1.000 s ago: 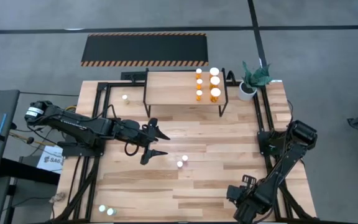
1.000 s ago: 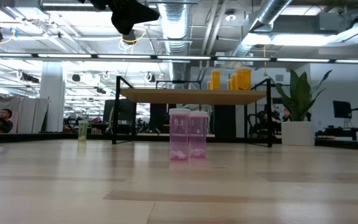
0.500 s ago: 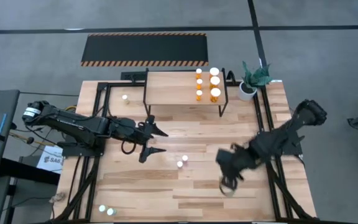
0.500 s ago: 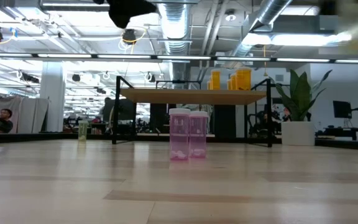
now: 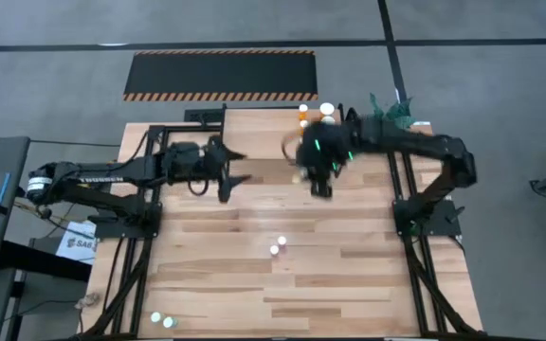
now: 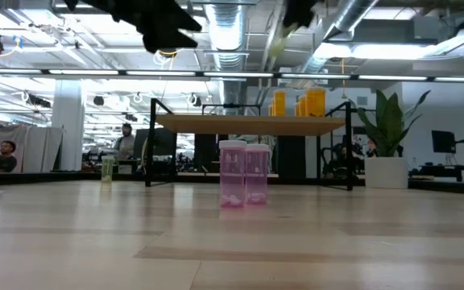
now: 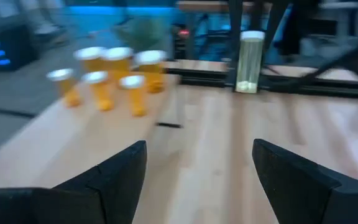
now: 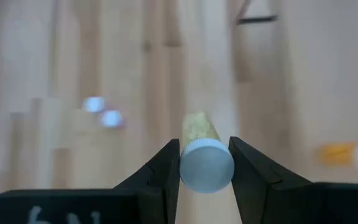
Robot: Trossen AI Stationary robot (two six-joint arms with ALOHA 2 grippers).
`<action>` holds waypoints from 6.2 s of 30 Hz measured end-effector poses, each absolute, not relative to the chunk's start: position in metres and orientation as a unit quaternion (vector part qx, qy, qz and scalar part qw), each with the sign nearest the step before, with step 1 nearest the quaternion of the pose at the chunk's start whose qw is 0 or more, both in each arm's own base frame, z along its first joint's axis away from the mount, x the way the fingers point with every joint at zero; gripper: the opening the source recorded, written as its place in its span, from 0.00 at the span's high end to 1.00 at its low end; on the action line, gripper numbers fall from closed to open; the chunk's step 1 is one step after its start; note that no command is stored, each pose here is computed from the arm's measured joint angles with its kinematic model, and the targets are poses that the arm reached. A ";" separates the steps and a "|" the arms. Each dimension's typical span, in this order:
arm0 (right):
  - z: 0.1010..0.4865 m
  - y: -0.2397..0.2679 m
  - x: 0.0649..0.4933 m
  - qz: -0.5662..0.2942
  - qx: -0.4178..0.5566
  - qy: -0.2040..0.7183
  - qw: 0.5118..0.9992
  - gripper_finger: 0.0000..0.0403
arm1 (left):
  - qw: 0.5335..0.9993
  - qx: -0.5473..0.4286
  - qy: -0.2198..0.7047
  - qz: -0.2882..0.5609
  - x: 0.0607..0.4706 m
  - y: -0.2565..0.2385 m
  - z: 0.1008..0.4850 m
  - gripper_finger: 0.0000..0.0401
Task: Pick and place medicine bottles onto shelf by color
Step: Put the right small yellow pill bottle on the shelf
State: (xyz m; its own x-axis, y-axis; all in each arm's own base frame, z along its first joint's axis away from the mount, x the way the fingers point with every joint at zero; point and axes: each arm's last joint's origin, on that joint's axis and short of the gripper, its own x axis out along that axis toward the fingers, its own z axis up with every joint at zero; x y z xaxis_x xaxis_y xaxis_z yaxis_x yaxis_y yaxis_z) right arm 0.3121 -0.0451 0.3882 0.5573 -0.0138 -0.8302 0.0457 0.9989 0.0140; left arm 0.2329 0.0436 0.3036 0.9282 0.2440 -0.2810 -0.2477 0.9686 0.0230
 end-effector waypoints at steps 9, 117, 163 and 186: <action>0.392 -0.152 0.346 -0.019 -0.073 0.498 0.864 0.68 | 0.970 -0.064 0.092 0.216 0.224 0.083 0.311 0.30; 0.480 -0.091 0.177 -0.135 -0.024 0.452 0.882 0.84 | 0.985 -0.020 0.167 0.044 0.332 0.135 0.232 1.00; 0.484 -0.097 0.184 -0.145 -0.039 0.419 0.895 0.84 | 0.982 0.008 0.127 0.138 0.320 0.194 0.230 1.00; 0.487 -0.098 0.186 -0.161 -0.018 0.399 0.903 0.84 | 0.982 0.030 0.155 0.099 0.339 0.214 0.232 1.00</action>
State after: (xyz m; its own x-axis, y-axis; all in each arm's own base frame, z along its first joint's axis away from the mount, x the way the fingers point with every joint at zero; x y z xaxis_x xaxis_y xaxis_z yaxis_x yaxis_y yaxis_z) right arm 0.1865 -0.0979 0.4869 0.6307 -0.3048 -0.7137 0.2753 0.9477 -0.1615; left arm 0.3394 0.2140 0.2316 0.9320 0.2047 -0.2990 -0.1862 0.9784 0.0892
